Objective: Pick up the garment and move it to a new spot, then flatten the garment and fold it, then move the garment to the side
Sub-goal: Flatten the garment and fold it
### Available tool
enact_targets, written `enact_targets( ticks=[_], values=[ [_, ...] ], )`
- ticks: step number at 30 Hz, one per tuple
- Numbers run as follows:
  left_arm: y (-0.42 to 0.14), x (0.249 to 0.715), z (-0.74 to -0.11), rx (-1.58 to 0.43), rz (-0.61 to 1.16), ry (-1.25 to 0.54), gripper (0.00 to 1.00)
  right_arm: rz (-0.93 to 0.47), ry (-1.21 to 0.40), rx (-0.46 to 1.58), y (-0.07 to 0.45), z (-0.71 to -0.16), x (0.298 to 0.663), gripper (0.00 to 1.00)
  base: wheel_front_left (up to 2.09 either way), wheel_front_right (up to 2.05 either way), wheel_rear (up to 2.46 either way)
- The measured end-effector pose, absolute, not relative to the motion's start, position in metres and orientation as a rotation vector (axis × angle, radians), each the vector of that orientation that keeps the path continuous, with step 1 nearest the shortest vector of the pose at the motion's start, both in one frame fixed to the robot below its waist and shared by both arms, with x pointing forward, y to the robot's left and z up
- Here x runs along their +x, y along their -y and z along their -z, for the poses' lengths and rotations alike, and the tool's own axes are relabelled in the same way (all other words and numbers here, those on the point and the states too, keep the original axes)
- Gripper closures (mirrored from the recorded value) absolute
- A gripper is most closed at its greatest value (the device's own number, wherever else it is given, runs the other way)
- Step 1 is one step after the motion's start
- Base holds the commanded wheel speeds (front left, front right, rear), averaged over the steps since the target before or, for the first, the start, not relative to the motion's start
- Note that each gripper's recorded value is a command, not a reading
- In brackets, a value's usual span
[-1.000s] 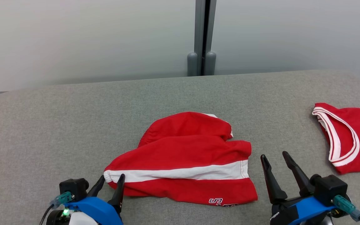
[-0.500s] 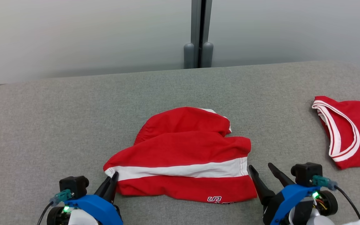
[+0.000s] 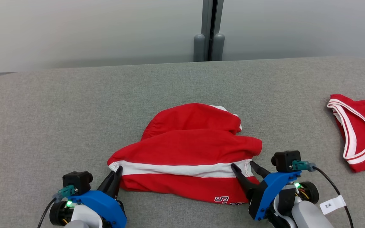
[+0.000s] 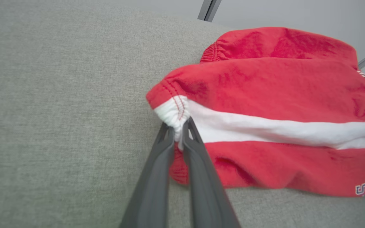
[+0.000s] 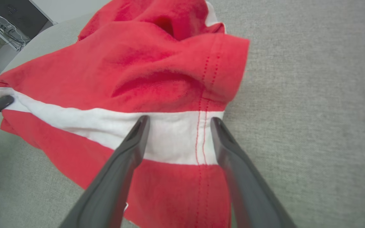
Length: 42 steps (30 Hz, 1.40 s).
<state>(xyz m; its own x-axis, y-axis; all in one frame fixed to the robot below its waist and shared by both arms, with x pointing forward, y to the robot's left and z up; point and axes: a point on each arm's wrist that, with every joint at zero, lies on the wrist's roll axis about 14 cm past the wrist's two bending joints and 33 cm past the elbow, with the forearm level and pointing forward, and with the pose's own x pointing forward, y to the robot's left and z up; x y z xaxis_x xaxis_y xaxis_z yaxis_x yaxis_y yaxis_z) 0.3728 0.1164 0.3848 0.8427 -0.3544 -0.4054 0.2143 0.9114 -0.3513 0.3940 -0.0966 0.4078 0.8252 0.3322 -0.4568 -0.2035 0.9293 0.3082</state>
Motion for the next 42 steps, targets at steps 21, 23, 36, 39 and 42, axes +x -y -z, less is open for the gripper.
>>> enact_targets(
  ticks=[21,23,36,39,42],
  values=[
    [-0.12,0.377,-0.384,-0.297,0.303,-0.48,1.0,-0.346,-0.547,0.273,0.076,-0.4,0.389,0.03,0.0,0.0,0.0],
    [-0.12,0.377,-0.383,-0.298,0.303,-0.481,1.0,-0.35,-0.533,0.278,0.076,-0.404,0.39,0.0,0.0,0.0,0.0],
    [-0.123,0.38,-0.383,-0.291,0.305,-0.48,1.0,-0.294,-0.522,0.2,0.111,-0.403,0.396,0.0,0.0,0.0,0.0],
    [-0.123,0.381,-0.382,-0.286,0.308,-0.485,1.0,-0.313,-0.522,0.15,0.115,-0.404,0.399,0.0,0.0,0.0,0.0],
    [-0.124,0.383,-0.381,-0.281,0.308,-0.488,1.0,-0.34,-0.508,0.094,0.119,-0.41,0.406,0.0,0.0,0.0,0.0]
  ],
)
